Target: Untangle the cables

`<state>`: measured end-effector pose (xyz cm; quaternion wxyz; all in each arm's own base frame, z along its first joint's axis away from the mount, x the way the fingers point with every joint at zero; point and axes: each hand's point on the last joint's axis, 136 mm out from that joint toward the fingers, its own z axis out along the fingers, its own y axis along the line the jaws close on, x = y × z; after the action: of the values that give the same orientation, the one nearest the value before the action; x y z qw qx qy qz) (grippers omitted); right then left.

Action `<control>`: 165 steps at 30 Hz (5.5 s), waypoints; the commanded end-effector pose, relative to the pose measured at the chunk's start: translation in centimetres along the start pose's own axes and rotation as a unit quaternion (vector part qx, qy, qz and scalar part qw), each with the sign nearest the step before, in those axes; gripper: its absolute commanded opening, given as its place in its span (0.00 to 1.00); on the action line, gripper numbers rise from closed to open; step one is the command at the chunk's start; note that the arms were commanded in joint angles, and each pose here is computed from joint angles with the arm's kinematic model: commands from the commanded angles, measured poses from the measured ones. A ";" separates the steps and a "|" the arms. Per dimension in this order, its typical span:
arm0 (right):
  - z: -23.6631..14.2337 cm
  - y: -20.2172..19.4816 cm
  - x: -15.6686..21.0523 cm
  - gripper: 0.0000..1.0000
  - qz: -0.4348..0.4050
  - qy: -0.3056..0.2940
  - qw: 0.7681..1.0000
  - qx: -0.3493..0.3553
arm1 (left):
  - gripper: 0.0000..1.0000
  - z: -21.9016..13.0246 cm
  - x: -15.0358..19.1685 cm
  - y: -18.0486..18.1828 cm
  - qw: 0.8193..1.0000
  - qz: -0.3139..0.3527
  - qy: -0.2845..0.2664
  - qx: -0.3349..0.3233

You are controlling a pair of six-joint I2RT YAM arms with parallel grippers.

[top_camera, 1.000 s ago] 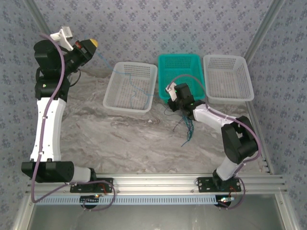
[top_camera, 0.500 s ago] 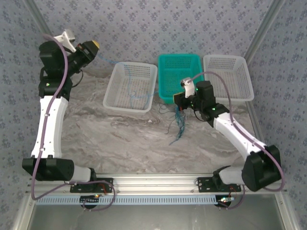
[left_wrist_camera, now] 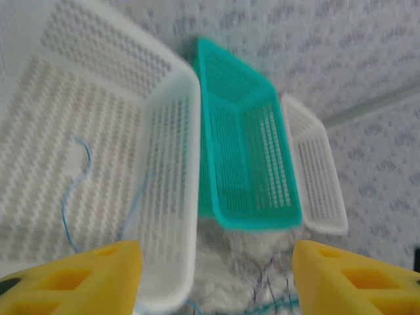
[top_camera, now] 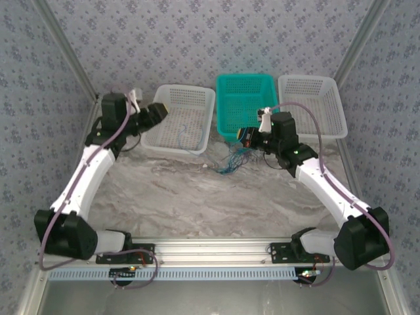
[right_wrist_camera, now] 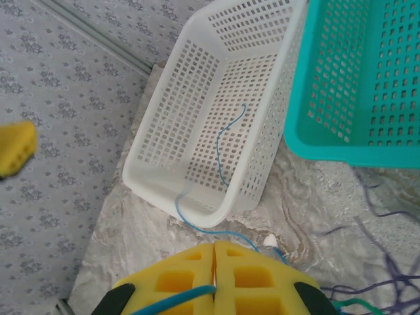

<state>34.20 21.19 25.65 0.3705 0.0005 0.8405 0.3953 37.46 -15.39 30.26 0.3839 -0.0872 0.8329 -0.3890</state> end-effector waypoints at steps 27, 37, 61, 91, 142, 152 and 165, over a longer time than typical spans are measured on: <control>-2.1 10.2 -0.8 0.00 -0.095 -0.004 0.977 -0.191 | 0.82 10.0 22.1 -10.7 0.852 0.410 0.141 0.294; -4.6 9.0 -3.8 0.00 -0.056 -0.070 0.983 -0.159 | 0.00 11.8 21.9 -8.0 0.883 0.388 0.125 0.233; -23.5 -11.2 -11.4 0.00 0.215 -0.382 0.881 0.177 | 0.00 8.3 23.5 1.5 0.938 0.306 0.142 0.074; -32.6 -13.6 -11.2 0.00 0.172 -0.481 0.765 0.391 | 0.00 4.6 23.5 9.4 0.953 0.276 0.120 -0.033; -1.9 -1.3 12.8 0.61 -0.159 0.192 0.965 0.086 | 0.00 6.8 20.3 2.1 0.965 0.226 0.103 0.079; 4.7 2.9 7.6 0.38 -0.393 -0.021 0.919 -0.001 | 0.00 6.8 20.3 1.1 0.971 0.180 0.138 0.074; 7.3 2.3 10.8 0.40 -0.611 -0.097 0.786 -0.003 | 0.00 6.5 20.5 1.3 0.971 0.180 0.138 0.074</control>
<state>29.72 29.94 14.69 0.5559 -0.4577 0.6839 0.1176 28.16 -27.02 13.88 0.3293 0.1427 0.8572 -0.3694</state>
